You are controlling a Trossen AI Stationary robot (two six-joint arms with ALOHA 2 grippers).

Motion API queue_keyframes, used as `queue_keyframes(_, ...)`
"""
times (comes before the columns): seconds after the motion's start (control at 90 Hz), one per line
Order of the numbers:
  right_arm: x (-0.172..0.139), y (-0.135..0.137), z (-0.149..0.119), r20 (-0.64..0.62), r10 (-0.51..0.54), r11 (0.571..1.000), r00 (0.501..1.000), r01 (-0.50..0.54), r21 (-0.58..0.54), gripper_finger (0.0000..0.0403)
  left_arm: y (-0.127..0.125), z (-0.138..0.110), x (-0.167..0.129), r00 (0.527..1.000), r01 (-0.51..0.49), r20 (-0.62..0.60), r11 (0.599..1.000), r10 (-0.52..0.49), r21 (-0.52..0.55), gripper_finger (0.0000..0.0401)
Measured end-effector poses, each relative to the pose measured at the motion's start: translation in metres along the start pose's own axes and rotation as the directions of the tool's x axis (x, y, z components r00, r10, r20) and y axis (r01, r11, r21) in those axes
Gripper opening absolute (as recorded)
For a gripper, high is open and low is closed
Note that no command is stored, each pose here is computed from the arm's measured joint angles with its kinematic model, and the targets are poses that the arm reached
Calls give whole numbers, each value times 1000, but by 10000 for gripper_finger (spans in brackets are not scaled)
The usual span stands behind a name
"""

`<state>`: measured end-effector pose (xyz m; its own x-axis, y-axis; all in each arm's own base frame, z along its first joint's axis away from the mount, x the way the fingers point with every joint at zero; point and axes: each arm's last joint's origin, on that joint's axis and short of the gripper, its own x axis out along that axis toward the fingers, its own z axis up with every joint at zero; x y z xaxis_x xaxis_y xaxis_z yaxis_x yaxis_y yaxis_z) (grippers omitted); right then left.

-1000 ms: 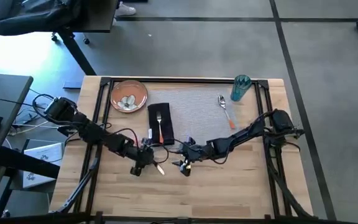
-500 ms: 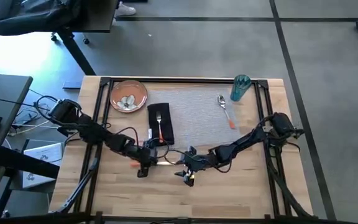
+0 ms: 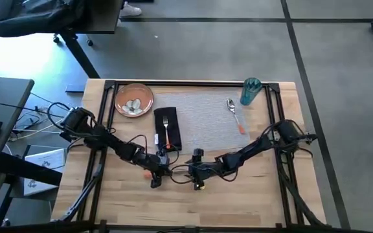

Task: Set table place
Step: Put the orange table knife on the gray table mat beside the orange spoon

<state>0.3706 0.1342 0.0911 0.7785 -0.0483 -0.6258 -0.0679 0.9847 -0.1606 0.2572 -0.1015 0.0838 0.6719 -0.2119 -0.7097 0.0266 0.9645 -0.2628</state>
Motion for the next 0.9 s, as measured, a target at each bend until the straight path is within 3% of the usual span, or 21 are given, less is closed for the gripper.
queue_keyframes(0.2, 2, 1, -1, 6, 3, 1000, 1000, -3, -3, 214, -1, 6, -7, 998, -22, 50, 1000, 21, 15, 1)
queue_keyframes(0.544, 2, -1, -3, -26, 5, 1000, 1000, -6, -10, 166, -12, 20, -28, 994, 28, 109, 999, -30, 17, 0)
queue_keyframes(0.756, 2, -1, -3, -19, 0, 1000, 1000, 0, -5, 157, -18, 14, -44, 999, 15, 29, 1000, -15, -9, 5)
queue_keyframes(0.9, 2, -1, -2, -12, -3, 1000, 1000, 3, -3, 169, -19, 2, -43, 998, -42, -53, 999, 41, -17, 44)
